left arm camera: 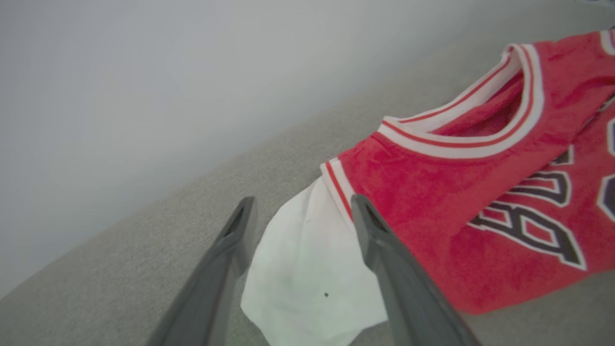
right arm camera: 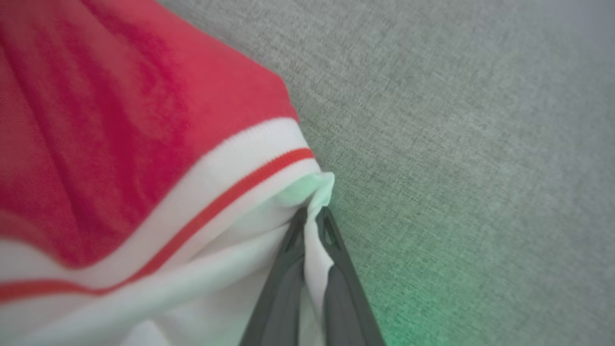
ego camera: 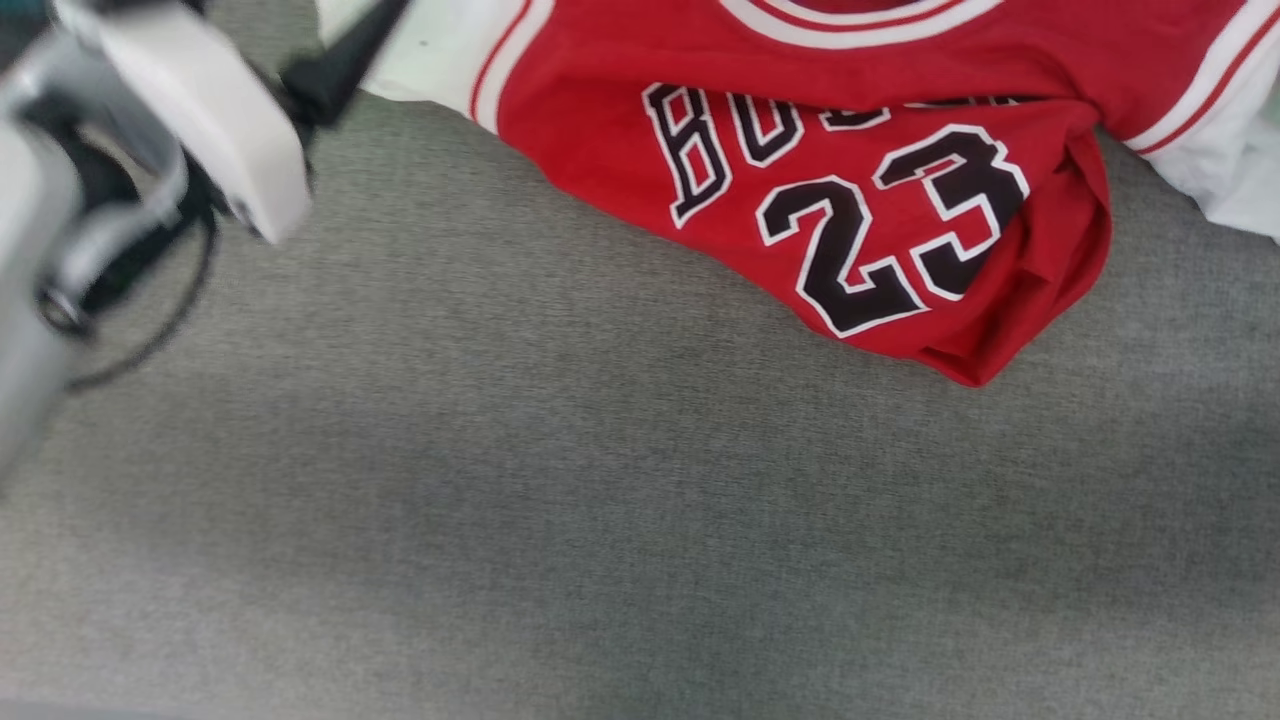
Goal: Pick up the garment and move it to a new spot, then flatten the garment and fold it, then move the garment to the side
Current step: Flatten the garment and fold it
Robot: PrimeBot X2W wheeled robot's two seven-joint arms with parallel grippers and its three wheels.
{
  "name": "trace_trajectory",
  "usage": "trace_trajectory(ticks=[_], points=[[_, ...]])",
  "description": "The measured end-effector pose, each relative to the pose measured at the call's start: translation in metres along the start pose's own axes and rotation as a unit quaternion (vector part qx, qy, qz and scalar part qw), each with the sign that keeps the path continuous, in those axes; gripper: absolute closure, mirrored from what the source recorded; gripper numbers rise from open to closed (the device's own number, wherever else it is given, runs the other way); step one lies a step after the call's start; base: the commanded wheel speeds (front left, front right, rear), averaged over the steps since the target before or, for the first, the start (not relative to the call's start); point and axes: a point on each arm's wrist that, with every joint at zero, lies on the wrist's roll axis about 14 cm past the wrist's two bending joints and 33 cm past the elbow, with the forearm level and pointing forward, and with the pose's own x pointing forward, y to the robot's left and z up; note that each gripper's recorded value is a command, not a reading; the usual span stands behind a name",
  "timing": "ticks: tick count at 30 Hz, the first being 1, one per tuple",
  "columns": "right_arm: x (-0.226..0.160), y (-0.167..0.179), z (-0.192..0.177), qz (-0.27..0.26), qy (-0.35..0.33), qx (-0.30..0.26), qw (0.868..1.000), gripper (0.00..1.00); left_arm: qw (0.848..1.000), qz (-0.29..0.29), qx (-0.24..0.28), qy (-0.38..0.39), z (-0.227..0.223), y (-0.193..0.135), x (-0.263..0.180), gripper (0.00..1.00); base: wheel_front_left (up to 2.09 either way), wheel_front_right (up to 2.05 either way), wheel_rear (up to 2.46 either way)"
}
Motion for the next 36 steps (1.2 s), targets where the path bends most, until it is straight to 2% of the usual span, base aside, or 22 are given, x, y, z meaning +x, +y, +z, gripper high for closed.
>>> trace_trajectory(ticks=[3,7,12,20,21,22,24,27,31,36], points=[[0.003,-0.001,-0.001,0.001,0.001,-0.003,1.000,1.00,0.997,-0.013,-0.017,0.074,-0.012,0.008,0.019,0.00,0.00,0.00,0.00],[0.008,-0.003,-0.001,0.003,0.000,-0.005,1.000,1.00,0.983,-0.035,-0.031,0.178,-0.040,0.005,0.037,0.00,0.00,0.00,0.00],[0.012,-0.005,-0.001,0.005,-0.002,-0.009,1.000,1.00,0.971,-0.037,-0.026,0.236,-0.059,0.011,0.055,0.00,0.00,0.00,0.00],[0.015,-0.005,-0.002,0.005,-0.001,-0.019,1.000,1.00,0.948,-0.047,-0.077,0.304,-0.081,0.009,0.068,0.00,0.00,0.00,0.00],[0.015,-0.005,-0.002,0.005,-0.001,-0.020,1.000,1.00,0.946,-0.050,-0.087,0.308,-0.082,0.007,0.068,0.17,0.00,0.00,0.00],[0.015,-0.005,-0.002,0.005,-0.002,-0.020,1.000,1.00,0.944,-0.054,-0.092,0.311,-0.082,0.005,0.068,0.52,0.00,0.00,0.00],[0.015,-0.004,-0.001,0.007,-0.005,-0.020,1.000,1.00,0.942,-0.059,-0.100,0.314,-0.082,0.003,0.067,1.00,0.00,0.00,0.00],[0.014,-0.003,0.002,0.008,-0.018,-0.019,1.000,1.00,0.945,-0.064,-0.099,0.304,-0.077,-0.001,0.069,1.00,0.00,0.00,0.00],[0.008,-0.002,0.011,0.008,-0.050,-0.017,0.999,1.00,0.958,-0.063,-0.101,0.261,-0.063,-0.003,0.071,1.00,0.00,0.00,0.00],[-0.013,-0.008,0.039,0.002,-0.128,0.006,0.992,1.00,0.983,-0.040,-0.104,0.145,-0.012,0.010,0.074,1.00,0.00,0.00,0.00]])
